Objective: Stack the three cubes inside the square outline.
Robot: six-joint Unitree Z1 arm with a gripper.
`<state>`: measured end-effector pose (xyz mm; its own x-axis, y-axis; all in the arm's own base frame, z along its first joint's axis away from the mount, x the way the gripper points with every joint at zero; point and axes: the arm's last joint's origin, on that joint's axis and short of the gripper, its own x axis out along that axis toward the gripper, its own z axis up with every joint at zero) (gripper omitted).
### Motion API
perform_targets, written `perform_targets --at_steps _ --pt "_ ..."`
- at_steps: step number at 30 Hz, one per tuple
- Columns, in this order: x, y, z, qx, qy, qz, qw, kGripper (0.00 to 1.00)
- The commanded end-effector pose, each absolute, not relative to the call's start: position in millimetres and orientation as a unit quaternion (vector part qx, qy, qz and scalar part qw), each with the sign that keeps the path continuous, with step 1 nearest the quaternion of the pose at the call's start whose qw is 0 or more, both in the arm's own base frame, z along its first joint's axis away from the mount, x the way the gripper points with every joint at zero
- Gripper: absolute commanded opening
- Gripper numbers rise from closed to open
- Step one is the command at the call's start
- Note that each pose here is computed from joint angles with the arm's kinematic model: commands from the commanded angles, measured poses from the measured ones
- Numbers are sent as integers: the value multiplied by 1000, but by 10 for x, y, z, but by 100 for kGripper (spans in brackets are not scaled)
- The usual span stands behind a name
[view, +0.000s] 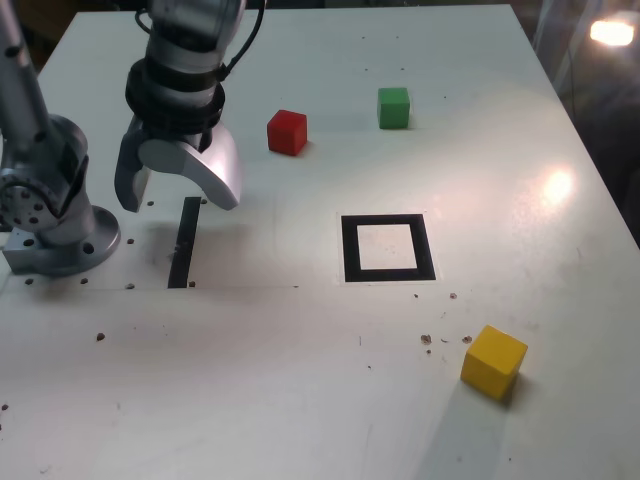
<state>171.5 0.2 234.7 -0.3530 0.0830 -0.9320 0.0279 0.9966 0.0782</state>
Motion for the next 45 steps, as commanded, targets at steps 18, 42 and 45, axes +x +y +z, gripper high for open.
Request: perform_targets --at_steps 18,42,45 --pt "1708 -2 2337 39 825 9 563 99" --pt "2079 781 2689 133 792 -46 595 98" --pt "2161 894 2682 135 793 -53 591 97"
